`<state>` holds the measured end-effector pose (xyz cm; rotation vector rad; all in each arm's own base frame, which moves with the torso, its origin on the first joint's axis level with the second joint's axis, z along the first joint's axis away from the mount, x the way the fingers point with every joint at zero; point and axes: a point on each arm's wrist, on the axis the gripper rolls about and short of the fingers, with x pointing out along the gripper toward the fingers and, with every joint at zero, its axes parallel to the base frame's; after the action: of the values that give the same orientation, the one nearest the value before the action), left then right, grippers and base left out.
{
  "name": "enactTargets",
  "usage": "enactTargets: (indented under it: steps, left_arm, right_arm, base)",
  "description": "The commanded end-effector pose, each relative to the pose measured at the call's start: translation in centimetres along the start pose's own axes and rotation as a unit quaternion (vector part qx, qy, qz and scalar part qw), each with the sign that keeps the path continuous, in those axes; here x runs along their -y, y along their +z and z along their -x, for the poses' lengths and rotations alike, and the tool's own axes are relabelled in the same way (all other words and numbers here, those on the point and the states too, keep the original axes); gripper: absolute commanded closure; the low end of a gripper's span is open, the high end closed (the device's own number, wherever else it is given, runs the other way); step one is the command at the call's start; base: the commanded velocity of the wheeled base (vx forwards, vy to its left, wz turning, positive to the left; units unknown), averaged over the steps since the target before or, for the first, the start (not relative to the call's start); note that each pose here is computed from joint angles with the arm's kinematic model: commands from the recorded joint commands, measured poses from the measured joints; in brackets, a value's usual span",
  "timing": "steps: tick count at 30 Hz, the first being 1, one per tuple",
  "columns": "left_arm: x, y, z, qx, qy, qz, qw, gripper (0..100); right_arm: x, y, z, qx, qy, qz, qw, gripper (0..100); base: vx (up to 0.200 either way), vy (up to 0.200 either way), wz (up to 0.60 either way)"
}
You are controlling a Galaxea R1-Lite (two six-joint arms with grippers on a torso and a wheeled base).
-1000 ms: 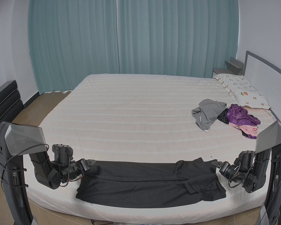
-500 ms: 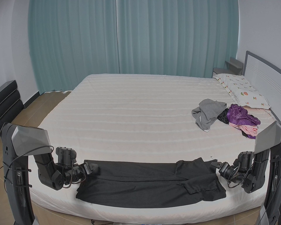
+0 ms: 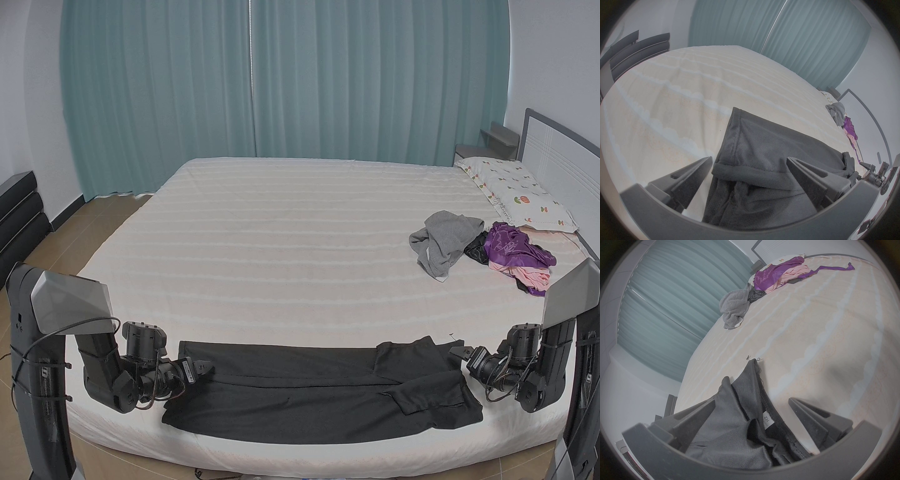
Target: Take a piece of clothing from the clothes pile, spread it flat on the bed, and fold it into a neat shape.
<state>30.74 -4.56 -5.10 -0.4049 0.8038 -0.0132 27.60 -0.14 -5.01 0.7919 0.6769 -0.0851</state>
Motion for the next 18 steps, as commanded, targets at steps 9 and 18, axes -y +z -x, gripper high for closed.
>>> enactTargets:
  steps: [9, 18]
  left_arm:
    - [0.7, -0.9, 0.3, -0.003, -0.01, -0.018, 0.9998, 0]
    - [1.1, -1.3, 0.5, 0.0, 0.001, -0.024, 0.9997, 100]
  right_arm:
    - [0.0, -0.2, -0.1, -0.003, -0.002, 0.001, 1.0, 0]
    - [0.0, -0.2, -0.1, -0.003, -0.002, 0.001, 1.0, 0]
  base:
    - [0.0, 0.0, 0.0]
    - [0.0, 0.0, 0.0]
